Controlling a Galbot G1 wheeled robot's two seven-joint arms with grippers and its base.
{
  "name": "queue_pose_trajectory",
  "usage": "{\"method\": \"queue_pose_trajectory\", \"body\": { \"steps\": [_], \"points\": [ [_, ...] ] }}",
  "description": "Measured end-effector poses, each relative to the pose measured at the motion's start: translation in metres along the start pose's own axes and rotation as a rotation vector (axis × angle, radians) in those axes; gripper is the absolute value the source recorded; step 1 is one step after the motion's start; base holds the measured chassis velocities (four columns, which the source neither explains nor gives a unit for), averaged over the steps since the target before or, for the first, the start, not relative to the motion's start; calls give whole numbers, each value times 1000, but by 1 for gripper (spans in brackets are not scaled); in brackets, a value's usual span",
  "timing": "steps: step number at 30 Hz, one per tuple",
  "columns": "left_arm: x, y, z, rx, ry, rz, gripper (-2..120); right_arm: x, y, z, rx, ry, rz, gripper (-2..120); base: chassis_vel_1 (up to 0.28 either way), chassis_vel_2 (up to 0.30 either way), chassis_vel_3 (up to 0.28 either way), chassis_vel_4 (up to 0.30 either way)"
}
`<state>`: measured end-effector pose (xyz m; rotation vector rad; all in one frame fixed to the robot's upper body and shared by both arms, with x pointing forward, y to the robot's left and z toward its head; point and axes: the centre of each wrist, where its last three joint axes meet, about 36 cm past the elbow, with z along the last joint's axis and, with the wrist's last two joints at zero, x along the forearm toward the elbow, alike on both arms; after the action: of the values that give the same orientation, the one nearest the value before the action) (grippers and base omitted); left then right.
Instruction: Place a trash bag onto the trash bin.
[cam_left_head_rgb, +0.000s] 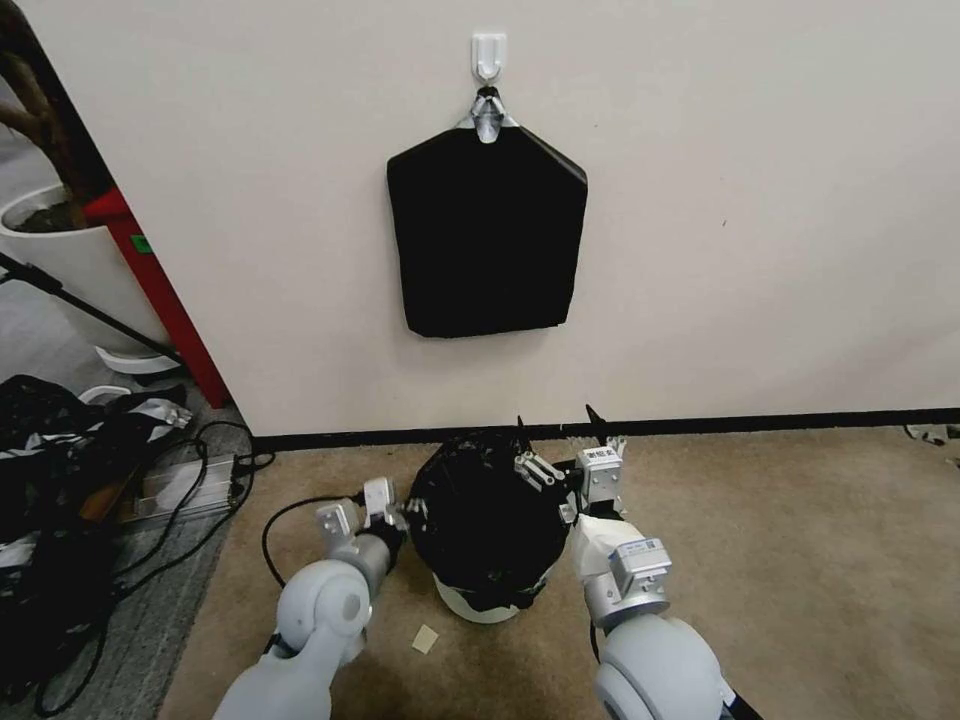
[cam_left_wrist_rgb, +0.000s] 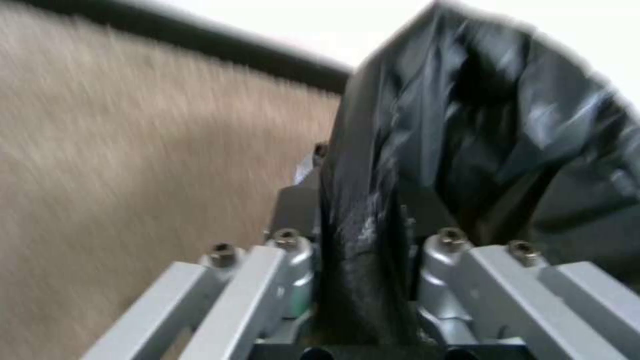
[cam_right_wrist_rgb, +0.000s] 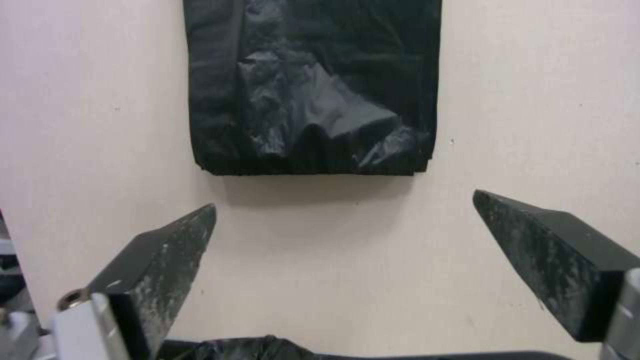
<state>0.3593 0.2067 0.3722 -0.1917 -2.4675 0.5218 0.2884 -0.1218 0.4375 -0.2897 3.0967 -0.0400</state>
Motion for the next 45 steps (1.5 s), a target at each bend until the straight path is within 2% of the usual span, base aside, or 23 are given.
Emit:
{"method": "queue_pose_trajectory", "body": {
  "steps": [1, 4, 5, 8, 9, 10, 11, 12, 13, 14, 15, 16, 17, 18, 19, 21, 26, 45],
  "points": [
    [0, 0, 0, 0, 0, 0, 27, 0, 0, 0, 0, 0, 0, 99, 0, 0, 0, 0],
    [18, -6, -5, -55, -54, -4, 40, -4, -4, 5, -15, -16, 12, 100, 0, 0, 0, 0],
    [18, -6, -5, -55, -54, -4, 40, -4, -4, 5, -15, -16, 12, 100, 0, 0, 0, 0],
    [32, -6, -3, -172, -163, -37, 54, -10, -11, 13, -43, -52, 49, 100, 0, 0, 0, 0],
    [32, -6, -3, -172, -163, -37, 54, -10, -11, 13, -43, -52, 49, 100, 0, 0, 0, 0],
    [35, -4, 0, -184, -276, -12, 63, -15, -21, 17, -37, -93, 85, 100, 0, 0, 0, 0],
    [34, -3, 2, -178, -339, 11, 64, -18, -26, 18, -29, -109, 103, 100, 0, 0, 0, 0],
    [28, 4, 8, -179, -485, 58, 71, -21, -38, 20, -3, -148, 146, 100, 0, 0, 0, 0],
    [28, 4, 8, -179, -485, 58, 71, -21, -38, 20, -3, -148, 146, 100, 0, 0, 0, 0],
    [22, 10, 11, -199, -600, 93, 75, -23, -52, 24, 35, -195, 195, 100, 0, 0, 0, 0],
    [20, 14, 11, -221, -672, 108, 79, -23, -62, 27, 59, -222, 227, 100, 0, 0, 0, 0],
    [20, 14, 11, -221, -672, 108, 79, -23, -62, 27, 59, -222, 227, 100, 0, 0, 0, 0],
    [19, 18, 9, -254, -780, 120, 86, -20, -82, 36, 114, -267, 307, 100, 0, 0, 0, 0],
    [22, 20, 7, -271, -832, 121, 91, -12, -93, 41, 138, -275, 352, 100, 0, 0, 0, 0],
    [22, 20, 7, -271, -832, 121, 91, -12, -93, 41, 138, -275, 352, 100, 0, 0, 0, 0],
    [29, 23, -3, -287, -903, 117, 99, 4, -107, 45, 169, -268, 405, 100, 0, 0, 0, 0],
    [32, 27, -10, -299, -937, 116, 100, 11, -111, 43, 183, -268, 421, 100, 0, 0, 0, 0],
    [32, 26, -10, -293, -936, 118, 100, 10, -110, 42, 177, -266, 415, 100, 0, 0, 0, 0]
  ]
}}
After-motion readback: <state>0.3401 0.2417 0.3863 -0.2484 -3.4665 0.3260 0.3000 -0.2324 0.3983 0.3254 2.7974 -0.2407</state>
